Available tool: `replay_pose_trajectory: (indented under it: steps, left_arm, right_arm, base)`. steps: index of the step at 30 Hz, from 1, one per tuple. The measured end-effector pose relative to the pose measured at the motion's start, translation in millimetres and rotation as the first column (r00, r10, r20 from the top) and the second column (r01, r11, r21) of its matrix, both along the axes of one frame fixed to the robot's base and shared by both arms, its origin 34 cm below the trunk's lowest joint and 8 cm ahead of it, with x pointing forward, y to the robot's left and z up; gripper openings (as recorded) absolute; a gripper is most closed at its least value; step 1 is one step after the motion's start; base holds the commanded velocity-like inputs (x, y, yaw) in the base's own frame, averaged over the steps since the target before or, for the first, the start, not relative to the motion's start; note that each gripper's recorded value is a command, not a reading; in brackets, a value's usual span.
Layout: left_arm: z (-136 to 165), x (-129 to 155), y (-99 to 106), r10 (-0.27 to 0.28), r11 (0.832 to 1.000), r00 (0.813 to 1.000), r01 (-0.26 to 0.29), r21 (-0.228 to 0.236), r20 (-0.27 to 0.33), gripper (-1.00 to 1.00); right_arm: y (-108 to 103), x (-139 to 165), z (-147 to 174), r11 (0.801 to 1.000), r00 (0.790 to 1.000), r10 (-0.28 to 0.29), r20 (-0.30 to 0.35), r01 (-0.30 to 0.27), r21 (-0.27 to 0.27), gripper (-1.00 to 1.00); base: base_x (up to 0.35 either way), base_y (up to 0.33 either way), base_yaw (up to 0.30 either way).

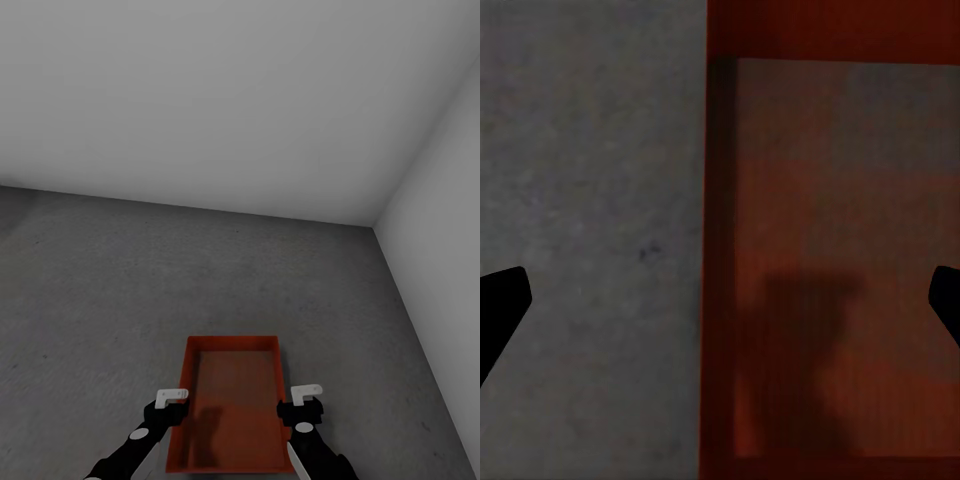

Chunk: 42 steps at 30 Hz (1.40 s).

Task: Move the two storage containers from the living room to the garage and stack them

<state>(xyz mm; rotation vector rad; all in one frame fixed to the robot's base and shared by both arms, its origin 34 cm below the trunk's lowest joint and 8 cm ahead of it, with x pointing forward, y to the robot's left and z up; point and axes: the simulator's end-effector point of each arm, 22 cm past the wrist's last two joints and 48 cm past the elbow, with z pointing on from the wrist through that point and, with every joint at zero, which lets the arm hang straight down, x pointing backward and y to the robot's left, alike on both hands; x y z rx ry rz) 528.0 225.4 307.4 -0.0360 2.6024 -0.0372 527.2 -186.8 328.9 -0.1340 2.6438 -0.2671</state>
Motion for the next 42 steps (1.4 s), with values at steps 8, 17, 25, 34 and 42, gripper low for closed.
replay_pose_trajectory:
  steps: [8,17,25,34,42]
  left_arm:
    - [0.0,0.0,0.0,0.001,1.000,1.000,-0.001,0.000,0.000,1.00]
    - [0.1,0.1,-1.0,0.001,1.000,1.000,-0.001,-0.002,0.000,1.00]
    - [0.1,0.1,-1.1,0.001,1.000,1.000,-0.001,-0.002,0.000,1.00]
    - [-0.2,-0.1,-1.1,0.001,1.000,1.000,-0.001,-0.002,-0.001,1.00]
    - [-0.2,-0.2,-1.1,0.002,1.000,1.000,-0.002,-0.002,-0.001,1.00]
  right_arm:
    - [0.2,0.0,-0.1,1.000,1.000,0.000,0.000,0.000,0.001,1.00]
    - [0.6,-0.2,-0.2,1.000,1.000,-0.001,-0.001,0.001,0.004,1.00]
    - [0.4,-0.2,-0.2,1.000,1.000,-0.002,-0.001,0.002,0.003,1.00]
    - [0.4,-0.2,-0.4,1.000,1.000,-0.002,-0.001,0.002,0.003,1.00]
    - [0.5,-0.3,-0.4,1.000,1.000,-0.002,-0.001,0.002,0.004,1.00]
  base:
    - [0.000,0.000,0.000]
    - [0.000,0.000,0.000]
    - [0.000,0.000,0.000]
    - [-0.072,0.000,0.000]
    - [-0.182,0.000,0.000]
